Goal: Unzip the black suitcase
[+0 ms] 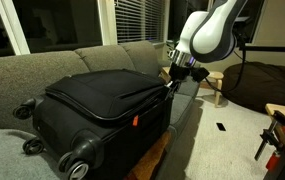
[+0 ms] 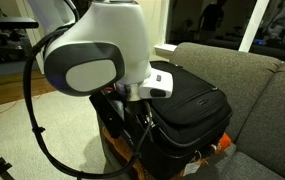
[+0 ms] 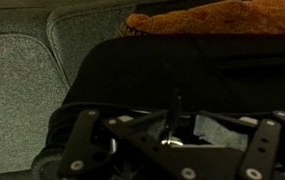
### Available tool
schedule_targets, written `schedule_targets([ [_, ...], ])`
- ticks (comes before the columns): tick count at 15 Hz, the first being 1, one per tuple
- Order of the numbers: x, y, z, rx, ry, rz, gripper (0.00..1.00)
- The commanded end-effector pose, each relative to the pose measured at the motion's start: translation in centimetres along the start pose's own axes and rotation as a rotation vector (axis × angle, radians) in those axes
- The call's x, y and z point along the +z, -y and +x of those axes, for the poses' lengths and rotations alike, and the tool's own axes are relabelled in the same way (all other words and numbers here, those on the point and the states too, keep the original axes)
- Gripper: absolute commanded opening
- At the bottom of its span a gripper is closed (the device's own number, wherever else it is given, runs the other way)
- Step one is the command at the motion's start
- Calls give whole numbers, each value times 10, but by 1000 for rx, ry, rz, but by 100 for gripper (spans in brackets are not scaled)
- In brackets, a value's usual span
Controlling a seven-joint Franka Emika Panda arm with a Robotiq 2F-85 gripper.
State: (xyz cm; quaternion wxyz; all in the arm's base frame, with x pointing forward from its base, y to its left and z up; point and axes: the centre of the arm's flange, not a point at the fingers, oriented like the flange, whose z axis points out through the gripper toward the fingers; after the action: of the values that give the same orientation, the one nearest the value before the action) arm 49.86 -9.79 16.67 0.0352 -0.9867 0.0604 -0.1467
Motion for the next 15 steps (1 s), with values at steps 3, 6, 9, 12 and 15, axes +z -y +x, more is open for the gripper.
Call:
schedule_targets([
  [3,6,-4,-2,0,33,1,3],
  [6,7,-3,-4,-2,40,0,6],
  [9,8,-5,-6,3,51,1,32],
  [12,7,-8,-5,7,49,2,39],
  [15,6,-10,-5,13,49,-2,59],
])
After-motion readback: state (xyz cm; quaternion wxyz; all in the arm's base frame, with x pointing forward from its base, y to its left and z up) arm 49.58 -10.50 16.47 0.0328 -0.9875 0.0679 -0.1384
